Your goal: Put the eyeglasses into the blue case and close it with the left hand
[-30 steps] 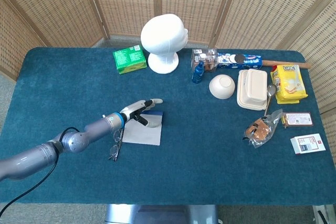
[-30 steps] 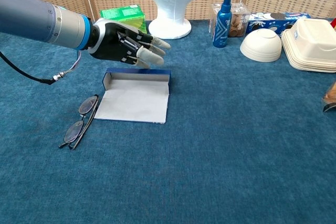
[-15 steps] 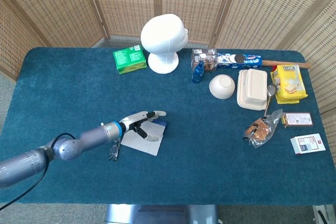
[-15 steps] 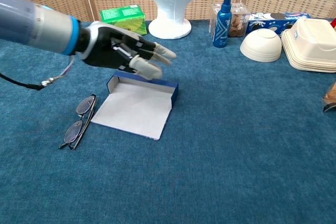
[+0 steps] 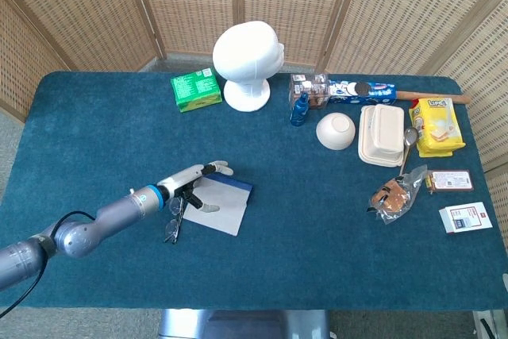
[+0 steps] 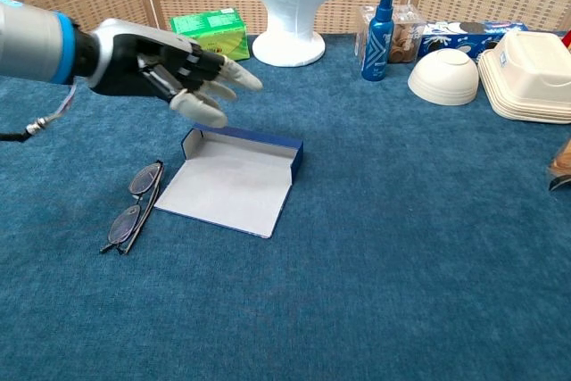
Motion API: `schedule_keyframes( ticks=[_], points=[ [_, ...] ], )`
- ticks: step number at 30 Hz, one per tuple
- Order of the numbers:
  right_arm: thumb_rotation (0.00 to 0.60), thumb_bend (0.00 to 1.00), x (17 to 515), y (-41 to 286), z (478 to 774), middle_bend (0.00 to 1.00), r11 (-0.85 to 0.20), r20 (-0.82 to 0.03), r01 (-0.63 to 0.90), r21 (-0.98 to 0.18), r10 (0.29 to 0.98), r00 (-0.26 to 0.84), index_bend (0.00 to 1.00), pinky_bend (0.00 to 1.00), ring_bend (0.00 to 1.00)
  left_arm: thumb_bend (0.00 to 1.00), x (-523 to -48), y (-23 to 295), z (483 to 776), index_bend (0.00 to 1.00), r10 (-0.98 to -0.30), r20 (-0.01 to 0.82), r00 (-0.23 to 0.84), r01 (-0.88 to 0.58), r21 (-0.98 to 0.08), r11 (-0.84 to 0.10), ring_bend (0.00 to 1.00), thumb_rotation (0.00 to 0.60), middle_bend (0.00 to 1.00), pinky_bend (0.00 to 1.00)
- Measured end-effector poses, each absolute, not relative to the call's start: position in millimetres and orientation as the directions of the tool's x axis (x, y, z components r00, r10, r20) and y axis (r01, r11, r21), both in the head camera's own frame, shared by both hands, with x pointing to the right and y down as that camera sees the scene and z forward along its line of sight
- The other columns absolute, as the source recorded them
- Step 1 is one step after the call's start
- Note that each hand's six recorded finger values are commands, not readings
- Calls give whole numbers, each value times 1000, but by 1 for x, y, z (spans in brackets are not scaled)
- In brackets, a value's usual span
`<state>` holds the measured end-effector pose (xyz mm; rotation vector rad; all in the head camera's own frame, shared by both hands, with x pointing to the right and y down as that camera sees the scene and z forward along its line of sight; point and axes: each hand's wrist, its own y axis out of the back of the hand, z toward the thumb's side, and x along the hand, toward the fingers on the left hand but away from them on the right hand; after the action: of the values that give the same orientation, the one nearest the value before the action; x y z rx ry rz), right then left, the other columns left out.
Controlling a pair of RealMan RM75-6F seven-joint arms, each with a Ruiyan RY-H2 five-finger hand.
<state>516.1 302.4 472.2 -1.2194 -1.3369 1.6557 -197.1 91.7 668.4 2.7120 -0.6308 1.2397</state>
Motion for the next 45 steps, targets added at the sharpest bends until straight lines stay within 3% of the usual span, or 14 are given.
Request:
schedule_keyframes(
  ticks=[10,19,28,34,45],
  points=[
    [525,220,508,294,486,102,-269,-276,65,-961,912,-303,0,150,0,233,-231,106,652,280,-472,667,577,-143,-486,-862,0,600,21,0],
    [525,217,497,286,500,102,-285,-296,79,-955,917,-269,0,153,0,240,-247,137,649,342,-489,576,655,49,-678,-734,0,600,25,0],
    [524,215,497,288,497,101,-278,-287,74,-958,918,-274,0,154,0,246,-277,164,663,318,-428,530,732,257,-797,-547,0,600,23,0],
    [531,216,496,289,497,101,-277,-286,72,-958,918,-275,0,155,0,246,-285,167,675,257,-413,549,726,312,-799,-513,0,600,14,0],
    [528,216,498,292,490,101,-263,-269,60,-963,918,-292,0,156,0,246,-273,159,693,243,-397,546,738,370,-819,-438,0,600,9,0]
  ],
)
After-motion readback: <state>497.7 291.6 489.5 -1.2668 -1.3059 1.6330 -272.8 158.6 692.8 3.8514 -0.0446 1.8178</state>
